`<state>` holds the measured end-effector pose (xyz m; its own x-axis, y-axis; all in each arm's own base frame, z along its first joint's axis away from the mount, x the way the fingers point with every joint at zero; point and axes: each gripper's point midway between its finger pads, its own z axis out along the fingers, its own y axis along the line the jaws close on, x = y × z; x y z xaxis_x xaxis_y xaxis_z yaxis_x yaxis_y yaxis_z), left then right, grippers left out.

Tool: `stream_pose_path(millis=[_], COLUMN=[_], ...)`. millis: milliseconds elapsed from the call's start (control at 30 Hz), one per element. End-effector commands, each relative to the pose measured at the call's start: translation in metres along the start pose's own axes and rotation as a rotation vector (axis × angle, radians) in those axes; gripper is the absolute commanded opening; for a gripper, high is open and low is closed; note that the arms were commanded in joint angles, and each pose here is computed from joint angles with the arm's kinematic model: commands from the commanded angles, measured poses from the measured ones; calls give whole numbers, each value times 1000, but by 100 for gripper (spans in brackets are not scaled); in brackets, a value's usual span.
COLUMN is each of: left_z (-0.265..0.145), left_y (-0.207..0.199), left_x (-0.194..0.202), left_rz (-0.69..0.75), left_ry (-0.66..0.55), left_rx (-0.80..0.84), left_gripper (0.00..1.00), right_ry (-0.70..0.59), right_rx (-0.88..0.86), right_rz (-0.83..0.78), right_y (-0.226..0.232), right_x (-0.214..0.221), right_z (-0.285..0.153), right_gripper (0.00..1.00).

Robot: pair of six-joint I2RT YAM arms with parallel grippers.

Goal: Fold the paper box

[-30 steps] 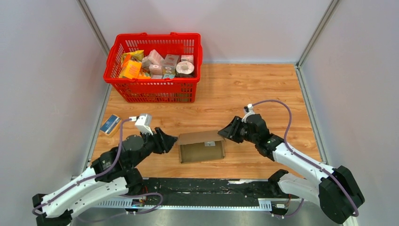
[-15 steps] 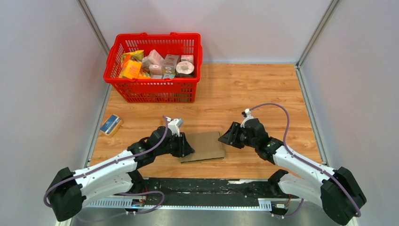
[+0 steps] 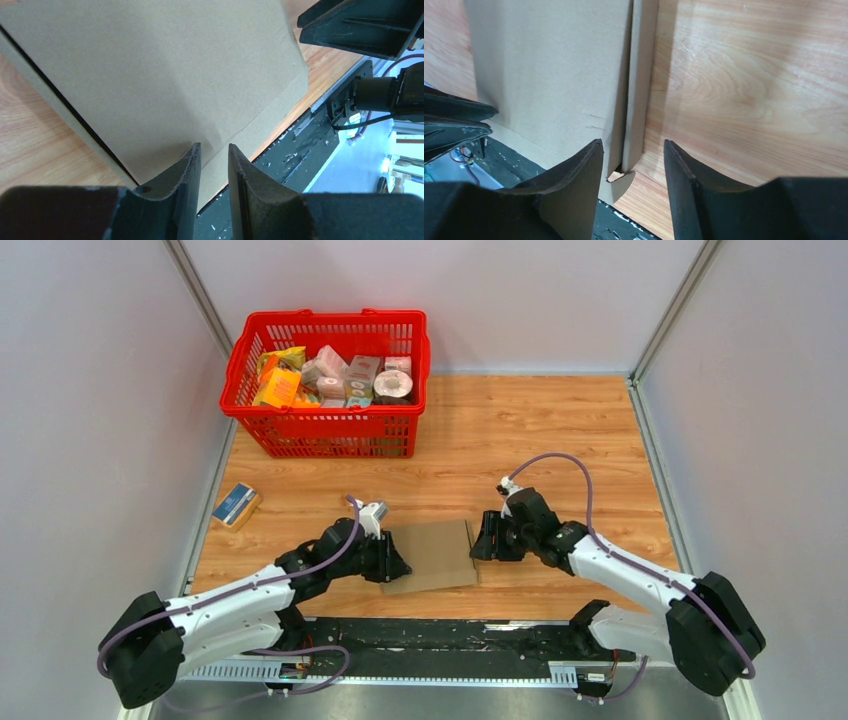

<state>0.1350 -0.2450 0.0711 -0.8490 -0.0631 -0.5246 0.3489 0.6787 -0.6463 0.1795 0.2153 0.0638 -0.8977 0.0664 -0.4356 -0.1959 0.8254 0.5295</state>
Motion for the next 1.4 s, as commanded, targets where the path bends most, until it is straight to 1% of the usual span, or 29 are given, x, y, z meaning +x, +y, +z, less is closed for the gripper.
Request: stream_pose_path(millis=[0,133,200,233,267,300,333,367,400,500,633,667,733,767,833,933,967,1033,1067,1167,1200,1333,1367], left_z=[1,-3,-8,-12,-16,-21,-27,-32,-39,-49,-40,-37,-29,-26,-18,-13,-11,-10,-10,-12,-13,-18,-20], left_y=[9,10,5,8,1,1,7,5,11,24,36,41,41,43,39,51,57,61,63,59,59,59,60], left_x=[1,1,-6,-4,-15,-23,-21,-32,-34,-42,-29,-19,-17,-9,-11,2,7,12,14,10,10,4,5], left_rz=[-4,12,36,50,62,64,64,63,51,21,-48,-65,-95,-104,-121,-141,-147,-148,-148,-139,-139,-123,-122], left_ry=[-1,5,-1,18,-5,-26,-5,-36,-41,-76,-59,-33,-41,-23,-38,0,20,34,42,24,21,-4,-3], left_rx=[-38,-54,-54,-78,-79,-89,-127,-143,-177,-236,-223,-216,-188,-172,-128,-165,-187,-198,-201,-189,-189,-204,-207], left_gripper=[35,35,36,36,38,42,45,47,51,54,55,54,54,53,52,43,39,35,31,25,24,24,24], right_ry=[21,31,31,35,40,38,43,48,44,41,36,29,25,28,35,41,39,38,34,22,16,9,4], right_rx=[-38,-34,-34,-34,-33,-35,-34,-34,-38,-46,-75,-81,-91,-90,-94,-95,-99,-109,-118,-135,-138,-128,-127], right_rz=[-44,-33,-29,-28,-29,-27,-24,-23,-21,-20,-20,-20,-24,-22,-22,-18,-18,-15,-15,-18,-30,-28,-26], right_y=[5,-1,-2,-4,-4,-4,-5,-6,-5,-4,2,3,6,5,6,5,6,8,10,16,17,17,17], right_x=[0,8,9,11,12,12,14,16,15,15,14,12,10,11,12,14,14,14,13,7,5,-3,-6], right_z=[11,18,20,20,22,22,23,24,24,24,22,21,20,20,21,22,22,21,20,18,17,19,19], right_gripper=[47,41,39,38,38,36,35,35,34,32,29,29,29,29,28,27,27,27,27,43,48,48,43])
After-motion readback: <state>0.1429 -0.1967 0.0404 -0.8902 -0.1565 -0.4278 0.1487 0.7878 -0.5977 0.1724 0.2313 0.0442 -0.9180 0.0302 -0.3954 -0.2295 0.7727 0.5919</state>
